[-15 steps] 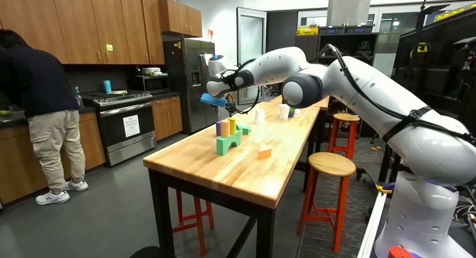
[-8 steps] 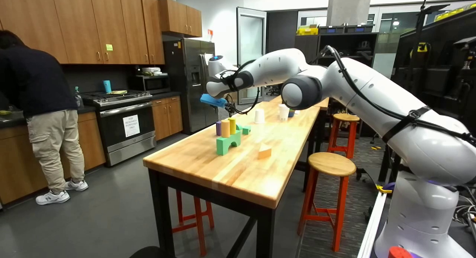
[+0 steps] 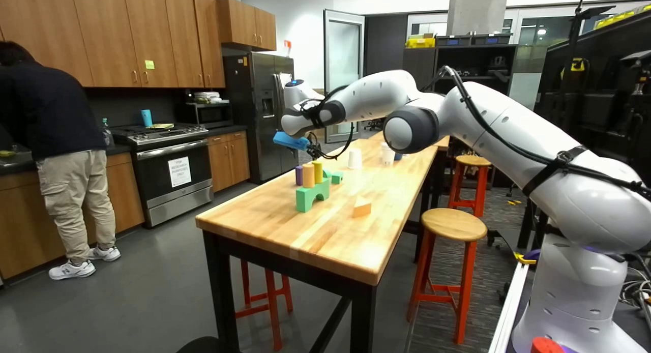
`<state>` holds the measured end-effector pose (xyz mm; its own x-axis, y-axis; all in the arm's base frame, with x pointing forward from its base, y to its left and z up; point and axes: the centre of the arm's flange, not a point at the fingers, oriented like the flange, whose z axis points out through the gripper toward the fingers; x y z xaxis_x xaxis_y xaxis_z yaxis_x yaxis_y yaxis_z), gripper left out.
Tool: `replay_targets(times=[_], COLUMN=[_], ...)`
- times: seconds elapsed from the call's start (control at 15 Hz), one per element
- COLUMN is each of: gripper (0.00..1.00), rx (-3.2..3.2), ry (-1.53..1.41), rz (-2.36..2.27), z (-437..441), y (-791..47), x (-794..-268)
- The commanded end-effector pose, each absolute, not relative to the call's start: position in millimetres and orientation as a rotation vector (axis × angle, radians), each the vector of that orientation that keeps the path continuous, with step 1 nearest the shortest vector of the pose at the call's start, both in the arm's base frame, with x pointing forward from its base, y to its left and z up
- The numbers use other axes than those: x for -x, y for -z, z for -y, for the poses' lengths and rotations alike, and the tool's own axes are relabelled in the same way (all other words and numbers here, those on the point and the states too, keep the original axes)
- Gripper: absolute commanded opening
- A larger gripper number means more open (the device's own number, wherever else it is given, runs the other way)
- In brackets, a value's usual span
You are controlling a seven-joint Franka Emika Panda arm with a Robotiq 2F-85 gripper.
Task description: Move the purple block forward
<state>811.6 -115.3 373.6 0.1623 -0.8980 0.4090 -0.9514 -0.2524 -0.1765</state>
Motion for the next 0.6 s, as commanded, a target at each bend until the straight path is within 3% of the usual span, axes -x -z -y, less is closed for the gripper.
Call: replay_targets(times=[0.0,0.53], gripper=[1.0,1.0], rx=[-2.308,-2.298], ry=[-0.644,-0.612], rz=[1.862,1.894], z=[120.2,124.3], y=[-379.0,-374.0], x=[-829.1,-827.6])
